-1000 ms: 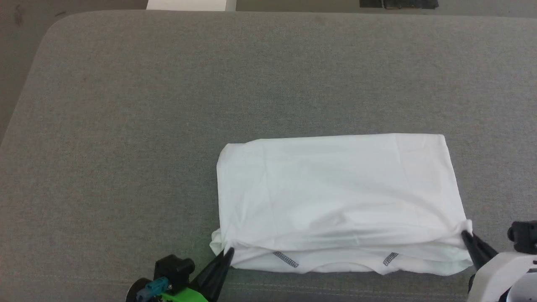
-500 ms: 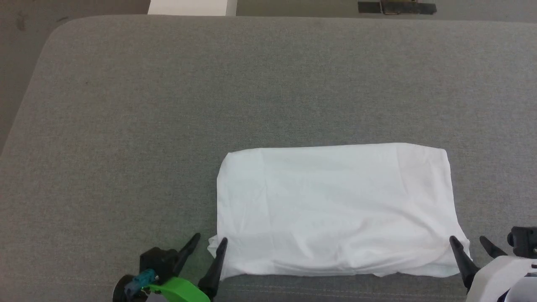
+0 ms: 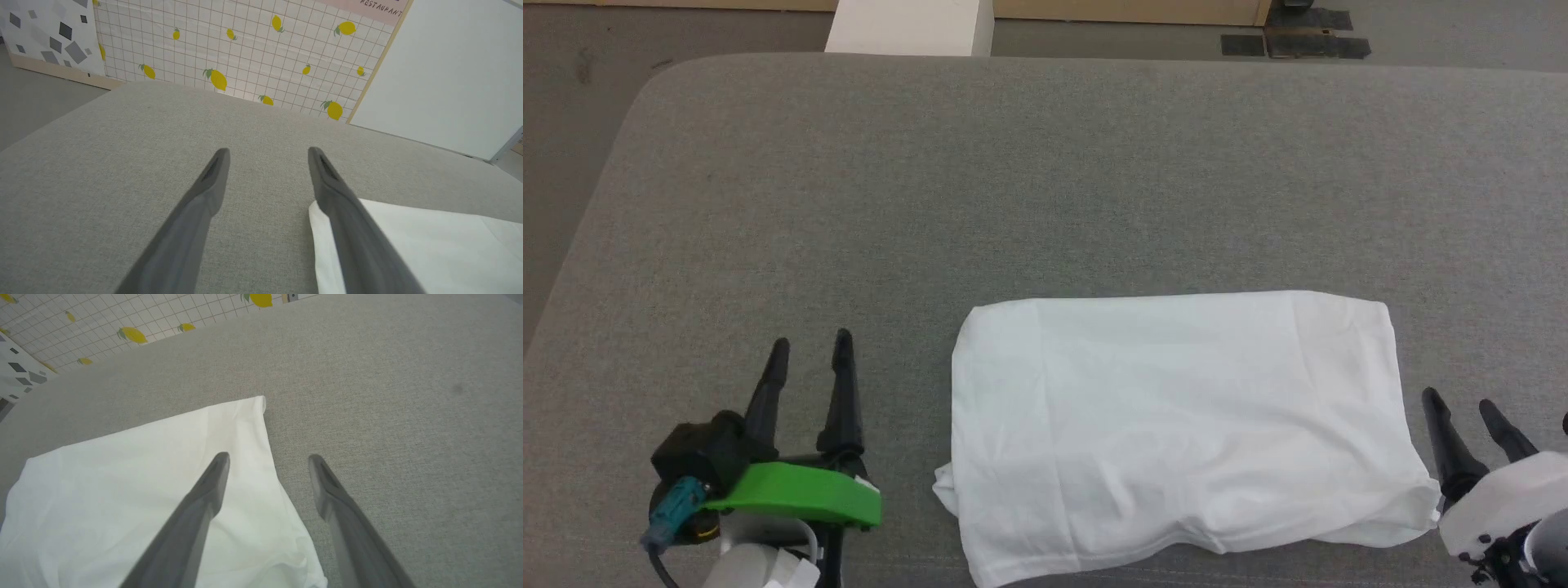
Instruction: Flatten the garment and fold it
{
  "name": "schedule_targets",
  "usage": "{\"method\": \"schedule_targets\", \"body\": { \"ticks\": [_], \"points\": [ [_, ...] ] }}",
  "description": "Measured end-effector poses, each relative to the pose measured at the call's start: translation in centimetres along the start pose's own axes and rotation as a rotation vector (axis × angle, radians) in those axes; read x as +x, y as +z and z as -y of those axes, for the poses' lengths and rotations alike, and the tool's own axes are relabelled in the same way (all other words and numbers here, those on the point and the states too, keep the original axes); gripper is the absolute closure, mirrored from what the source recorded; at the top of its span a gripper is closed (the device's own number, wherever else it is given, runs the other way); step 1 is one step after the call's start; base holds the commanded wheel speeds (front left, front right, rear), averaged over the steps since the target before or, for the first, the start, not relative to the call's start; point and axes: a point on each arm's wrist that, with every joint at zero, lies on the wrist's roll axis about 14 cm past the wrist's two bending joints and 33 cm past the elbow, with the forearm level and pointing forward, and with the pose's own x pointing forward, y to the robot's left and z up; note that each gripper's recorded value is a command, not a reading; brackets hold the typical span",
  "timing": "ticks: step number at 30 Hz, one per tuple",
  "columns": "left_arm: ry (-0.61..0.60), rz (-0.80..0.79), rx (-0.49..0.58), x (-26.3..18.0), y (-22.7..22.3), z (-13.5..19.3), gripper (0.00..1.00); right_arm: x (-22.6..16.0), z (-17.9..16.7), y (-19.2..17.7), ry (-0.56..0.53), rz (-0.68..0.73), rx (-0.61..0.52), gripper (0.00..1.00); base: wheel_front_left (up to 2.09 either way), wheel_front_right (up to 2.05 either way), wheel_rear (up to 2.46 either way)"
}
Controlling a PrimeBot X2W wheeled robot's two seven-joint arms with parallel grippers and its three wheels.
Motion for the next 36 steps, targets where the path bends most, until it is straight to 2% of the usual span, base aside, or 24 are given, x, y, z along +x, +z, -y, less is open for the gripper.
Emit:
{"method": "schedule_targets", "body": {
  "ticks": [4, 10, 16, 25, 26, 27, 29, 30, 31, 36],
  "points": [
    [0.047, 0.066, 0.024, 0.6, 1.6, -1.1, 0.0, 1.5, 0.8, -0.4, -0.017, -0.021, 0.087, 0.0, 0.0, 0.0, 0.0],
    [0.051, 0.125, 0.09, 1.8, 3.2, -1.6, 0.0, 3.4, 1.0, -4.4, -0.025, -0.211, 0.189, 0.0, 0.0, 0.0, 0.0],
    [0.049, 0.144, 0.17, 2.4, 3.8, -1.9, 0.0, 4.4, -0.1, -6.8, -0.002, -0.377, 0.213, 0.0, 0.0, 0.0, 0.0],
    [0.025, 0.12, 0.192, 2.5, 2.9, -1.5, 0.0, 4.9, -1.0, -7.8, 0.024, -0.506, 0.198, 0.0, 0.0, 0.0, 0.0],
    [0.023, 0.118, 0.194, 2.5, 2.8, -1.4, 0.0, 4.8, -1.1, -8.0, 0.029, -0.528, 0.196, 0.03, 0.0, 0.0, 0.0],
    [0.02, 0.115, 0.191, 2.5, 2.7, -1.3, 0.0, 4.8, -1.3, -8.1, 0.036, -0.543, 0.198, 0.41, 0.0, 0.0, 0.0],
    [0.019, 0.112, 0.184, 2.4, 2.6, -1.2, 0.0, 4.6, -1.8, -8.3, 0.058, -0.569, 0.21, 0.7, 0.0, 0.0, 0.0],
    [0.02, 0.112, 0.182, 2.4, 2.6, -1.2, 0.0, 4.5, -2.0, -8.3, 0.067, -0.572, 0.22, 0.89, 0.0, 0.0, 0.0],
    [0.017, 0.112, 0.181, 2.4, 2.5, -1.2, 0.0, 4.5, -2.2, -8.2, 0.072, -0.569, 0.227, 1.0, 0.0, 0.0, 0.0],
    [0.015, 0.109, 0.177, 2.3, 2.5, -1.1, 0.0, 4.6, -1.7, -7.7, 0.046, -0.506, 0.239, 1.0, 0.0, 0.0, 0.0]
  ]
}}
